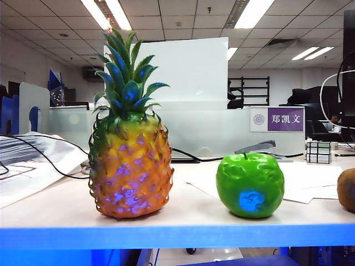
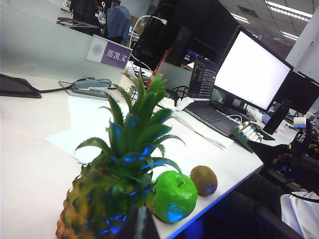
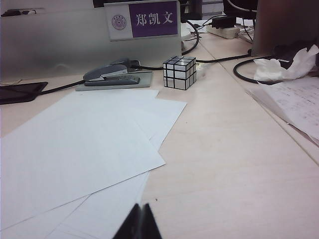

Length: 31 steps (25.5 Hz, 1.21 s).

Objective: Arrange all the fruits from large to small from left to right in a row.

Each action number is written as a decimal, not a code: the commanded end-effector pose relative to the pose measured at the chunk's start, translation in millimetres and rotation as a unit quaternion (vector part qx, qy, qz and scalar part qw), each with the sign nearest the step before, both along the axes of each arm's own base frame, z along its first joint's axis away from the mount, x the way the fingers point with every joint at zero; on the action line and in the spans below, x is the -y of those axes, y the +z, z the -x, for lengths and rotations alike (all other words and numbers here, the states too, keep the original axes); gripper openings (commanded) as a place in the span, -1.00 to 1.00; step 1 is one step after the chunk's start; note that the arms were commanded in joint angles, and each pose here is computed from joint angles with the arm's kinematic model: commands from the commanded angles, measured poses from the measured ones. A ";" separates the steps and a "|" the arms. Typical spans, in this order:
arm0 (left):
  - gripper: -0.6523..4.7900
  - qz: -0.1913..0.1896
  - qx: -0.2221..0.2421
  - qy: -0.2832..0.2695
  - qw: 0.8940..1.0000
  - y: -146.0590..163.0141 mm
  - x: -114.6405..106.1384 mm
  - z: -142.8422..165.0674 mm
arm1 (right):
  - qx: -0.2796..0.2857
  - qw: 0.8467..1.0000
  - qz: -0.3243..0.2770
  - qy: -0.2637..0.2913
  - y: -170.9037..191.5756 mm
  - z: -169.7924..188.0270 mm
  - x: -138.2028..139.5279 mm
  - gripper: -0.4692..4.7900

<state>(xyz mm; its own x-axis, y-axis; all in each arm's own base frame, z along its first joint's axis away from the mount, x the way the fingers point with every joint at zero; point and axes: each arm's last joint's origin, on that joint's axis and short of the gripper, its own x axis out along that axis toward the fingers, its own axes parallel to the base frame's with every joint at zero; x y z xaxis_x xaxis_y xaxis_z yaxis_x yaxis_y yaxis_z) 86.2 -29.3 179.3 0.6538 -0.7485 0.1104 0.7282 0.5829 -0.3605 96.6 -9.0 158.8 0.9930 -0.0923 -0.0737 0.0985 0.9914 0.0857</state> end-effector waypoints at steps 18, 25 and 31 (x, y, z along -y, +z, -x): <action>-0.78 -0.065 0.077 0.039 0.994 0.6 -1.2 -1.2 | 0.005 1.000 -0.001 0.000 0.4 0.0 0.0 -0.84; -0.78 -0.124 0.112 0.154 0.974 -1.0 -6.8 -5.2 | 0.004 1.000 -0.001 -0.001 0.4 0.0 0.0 -0.84; -0.78 -0.143 0.056 0.293 0.944 -8.2 -17.7 -9.7 | 0.004 1.000 -0.001 -0.001 0.3 0.0 0.0 -0.84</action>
<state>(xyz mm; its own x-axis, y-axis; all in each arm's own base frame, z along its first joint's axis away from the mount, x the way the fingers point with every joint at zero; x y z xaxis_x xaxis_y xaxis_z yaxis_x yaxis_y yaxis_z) 95.1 -14.9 171.8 0.9313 -0.3590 0.0617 0.3627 0.9296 -0.0651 96.6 -9.1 158.9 0.9930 -0.0927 -0.0734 0.0989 0.9914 0.0857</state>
